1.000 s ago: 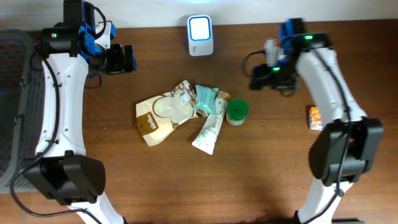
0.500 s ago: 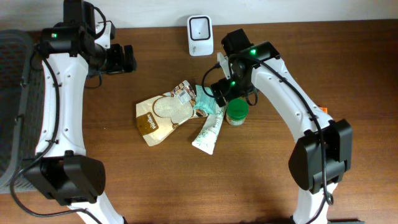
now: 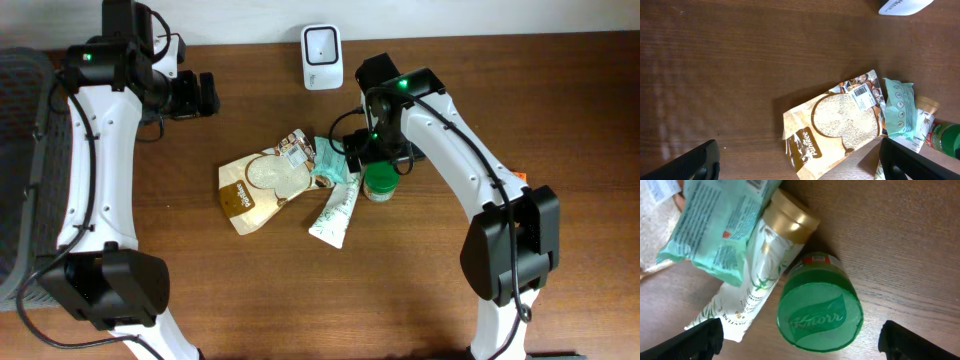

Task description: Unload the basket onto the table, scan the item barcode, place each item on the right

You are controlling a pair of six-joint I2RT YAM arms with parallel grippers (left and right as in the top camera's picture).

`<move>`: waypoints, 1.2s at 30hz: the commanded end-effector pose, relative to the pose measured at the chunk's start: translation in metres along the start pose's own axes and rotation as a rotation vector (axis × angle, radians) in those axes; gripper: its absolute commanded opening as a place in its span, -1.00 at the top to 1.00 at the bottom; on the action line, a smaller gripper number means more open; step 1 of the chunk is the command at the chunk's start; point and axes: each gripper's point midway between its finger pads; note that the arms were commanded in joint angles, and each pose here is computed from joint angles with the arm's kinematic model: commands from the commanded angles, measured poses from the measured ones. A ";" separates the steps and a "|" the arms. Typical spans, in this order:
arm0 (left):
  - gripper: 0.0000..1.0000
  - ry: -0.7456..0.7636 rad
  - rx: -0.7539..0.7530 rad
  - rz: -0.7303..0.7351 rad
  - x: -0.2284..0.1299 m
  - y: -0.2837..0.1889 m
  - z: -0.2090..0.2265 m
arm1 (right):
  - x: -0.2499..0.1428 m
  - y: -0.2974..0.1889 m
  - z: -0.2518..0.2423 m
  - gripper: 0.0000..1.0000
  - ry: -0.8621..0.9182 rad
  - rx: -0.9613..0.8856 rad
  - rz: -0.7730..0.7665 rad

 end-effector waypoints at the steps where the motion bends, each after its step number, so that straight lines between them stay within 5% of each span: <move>1: -0.98 0.015 -0.009 0.001 0.000 0.001 0.000 | -0.005 0.018 -0.009 -0.93 0.080 -0.040 0.025; 29: -0.98 0.015 -0.009 0.001 0.000 0.001 0.000 | -0.023 0.055 -0.025 -0.79 0.119 -0.059 0.084; 36: -0.98 0.015 -0.009 0.001 0.000 0.001 0.000 | -0.015 0.055 -0.022 -0.48 0.003 -0.039 0.055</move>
Point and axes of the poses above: each gripper's point midway between its finger pads, its own y axis out along the fingers, its own z axis along the line the jaws close on, x = y × z, and after that the axes turned 14 degrees about y, right-handed
